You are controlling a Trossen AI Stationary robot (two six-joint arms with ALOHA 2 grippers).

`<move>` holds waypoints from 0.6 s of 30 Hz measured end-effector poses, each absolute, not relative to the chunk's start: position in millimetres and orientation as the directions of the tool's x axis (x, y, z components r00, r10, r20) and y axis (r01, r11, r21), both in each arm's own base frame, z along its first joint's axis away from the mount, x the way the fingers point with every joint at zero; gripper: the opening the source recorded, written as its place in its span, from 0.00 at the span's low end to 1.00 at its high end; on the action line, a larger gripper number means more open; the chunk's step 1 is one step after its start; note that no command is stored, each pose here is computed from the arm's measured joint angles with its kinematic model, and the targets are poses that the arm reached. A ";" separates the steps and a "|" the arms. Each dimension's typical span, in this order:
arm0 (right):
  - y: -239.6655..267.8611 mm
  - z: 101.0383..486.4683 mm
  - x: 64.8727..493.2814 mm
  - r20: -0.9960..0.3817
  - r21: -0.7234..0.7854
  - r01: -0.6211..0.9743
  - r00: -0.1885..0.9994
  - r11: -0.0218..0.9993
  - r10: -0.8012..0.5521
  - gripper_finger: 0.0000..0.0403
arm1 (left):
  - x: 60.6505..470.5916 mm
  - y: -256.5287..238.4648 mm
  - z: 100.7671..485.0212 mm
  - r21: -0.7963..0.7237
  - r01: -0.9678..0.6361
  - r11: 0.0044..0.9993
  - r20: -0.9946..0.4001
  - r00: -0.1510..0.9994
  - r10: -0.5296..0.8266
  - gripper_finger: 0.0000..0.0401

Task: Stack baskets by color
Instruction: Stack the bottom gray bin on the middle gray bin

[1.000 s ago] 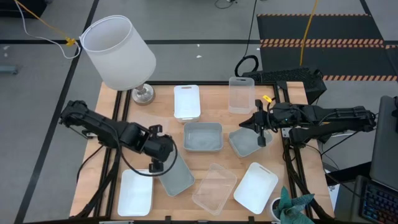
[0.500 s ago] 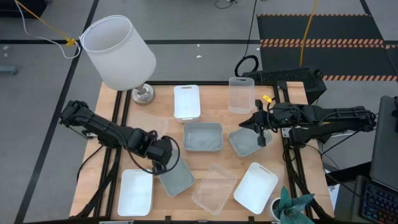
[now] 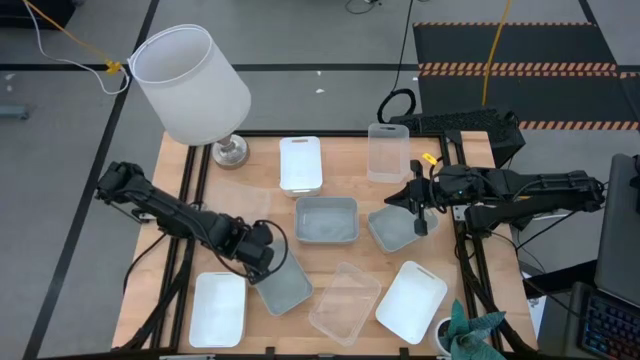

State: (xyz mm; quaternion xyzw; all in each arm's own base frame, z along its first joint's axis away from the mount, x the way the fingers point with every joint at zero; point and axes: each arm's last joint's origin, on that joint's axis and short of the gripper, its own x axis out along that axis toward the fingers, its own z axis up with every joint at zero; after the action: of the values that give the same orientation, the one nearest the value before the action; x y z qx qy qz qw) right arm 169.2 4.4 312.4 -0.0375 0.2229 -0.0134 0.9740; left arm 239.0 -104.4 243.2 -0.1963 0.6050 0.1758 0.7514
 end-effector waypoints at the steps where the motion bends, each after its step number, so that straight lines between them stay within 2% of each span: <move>1: 4.4 312.4 169.2 -0.433 -0.079 0.009 0.900 0.997 -0.043 0.00 | 237.7 -104.5 240.9 -0.072 -0.498 0.864 -0.979 0.200 0.034 0.37; 9: 4.4 312.3 169.3 -0.433 -0.079 0.009 0.900 0.997 -0.043 0.00 | 229.5 -108.8 230.0 0.016 -0.418 0.908 -0.976 0.191 0.105 0.39; 18: 4.4 312.2 169.4 -0.434 -0.092 0.003 0.900 0.996 -0.042 0.00 | 229.7 -108.3 230.3 0.034 -0.480 0.877 -0.964 0.214 0.155 0.61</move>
State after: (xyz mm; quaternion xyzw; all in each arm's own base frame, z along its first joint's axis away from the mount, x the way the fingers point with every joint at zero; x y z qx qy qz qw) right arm 169.4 4.4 312.2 -0.0444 0.2235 -0.0116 0.9736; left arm 229.7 -108.3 230.3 -0.1372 0.5916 0.2068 0.7671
